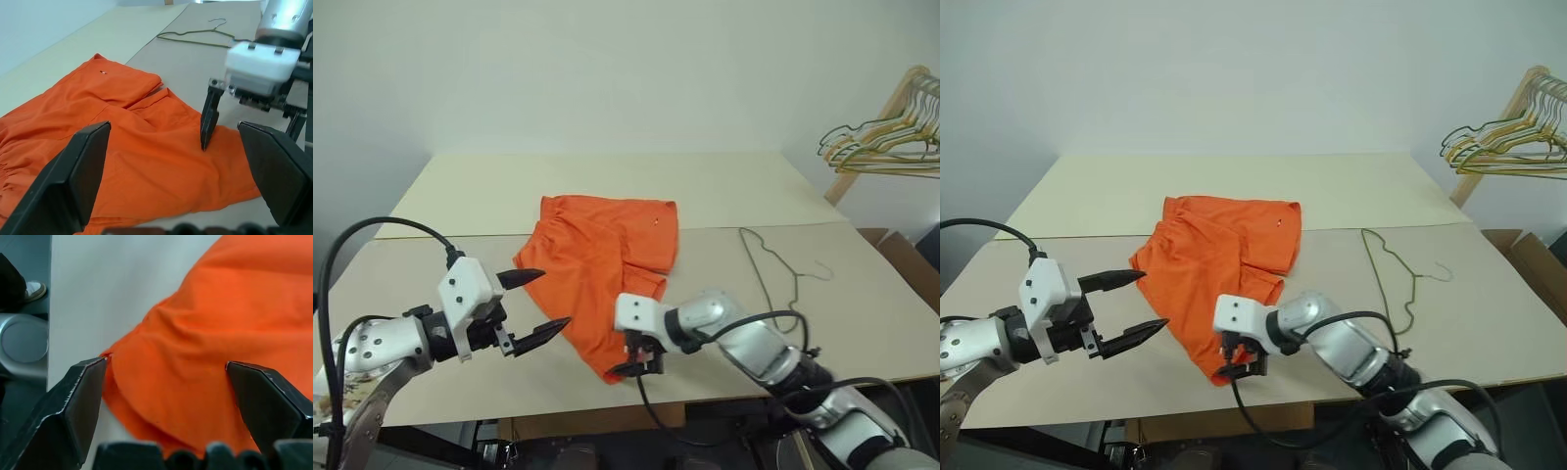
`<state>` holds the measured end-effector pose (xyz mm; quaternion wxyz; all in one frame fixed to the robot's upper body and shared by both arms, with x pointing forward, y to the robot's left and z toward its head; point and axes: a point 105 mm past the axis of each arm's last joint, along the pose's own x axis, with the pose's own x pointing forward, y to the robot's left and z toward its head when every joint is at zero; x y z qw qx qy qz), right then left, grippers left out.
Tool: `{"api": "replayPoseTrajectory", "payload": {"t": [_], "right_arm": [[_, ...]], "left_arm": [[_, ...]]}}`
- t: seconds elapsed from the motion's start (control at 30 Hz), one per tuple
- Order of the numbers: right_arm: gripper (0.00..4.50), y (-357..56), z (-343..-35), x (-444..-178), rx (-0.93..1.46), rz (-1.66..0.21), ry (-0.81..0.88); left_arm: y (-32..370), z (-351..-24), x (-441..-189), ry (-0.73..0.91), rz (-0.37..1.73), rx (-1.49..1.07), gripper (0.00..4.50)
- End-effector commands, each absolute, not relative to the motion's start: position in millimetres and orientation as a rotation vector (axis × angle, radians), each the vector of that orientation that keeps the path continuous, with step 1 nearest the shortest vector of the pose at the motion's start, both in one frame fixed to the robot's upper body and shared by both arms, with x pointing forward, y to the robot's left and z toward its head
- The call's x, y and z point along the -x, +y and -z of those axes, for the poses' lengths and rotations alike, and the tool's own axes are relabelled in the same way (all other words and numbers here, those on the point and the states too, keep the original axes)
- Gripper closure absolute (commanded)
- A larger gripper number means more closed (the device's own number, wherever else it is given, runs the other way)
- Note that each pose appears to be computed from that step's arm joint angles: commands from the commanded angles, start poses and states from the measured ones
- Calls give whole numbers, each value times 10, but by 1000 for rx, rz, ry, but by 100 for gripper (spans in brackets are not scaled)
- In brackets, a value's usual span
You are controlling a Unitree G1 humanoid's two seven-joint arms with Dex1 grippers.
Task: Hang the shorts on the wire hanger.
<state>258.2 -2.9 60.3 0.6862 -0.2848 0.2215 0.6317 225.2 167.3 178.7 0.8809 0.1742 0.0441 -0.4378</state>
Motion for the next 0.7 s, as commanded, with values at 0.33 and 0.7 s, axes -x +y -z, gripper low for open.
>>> {"api": "replayPoseTrajectory", "payload": {"t": [0.33, 0.7], "right_arm": [[333, -121, -533, -2862, 737, -1284, 458], [440, -1020, -938, -2991, 952, -1398, 338]], "left_arm": [[1600, -1847, -2307, 12, 916, -409, 0], [1565, -1798, -2385, -1, 943, -411, 0]]}}
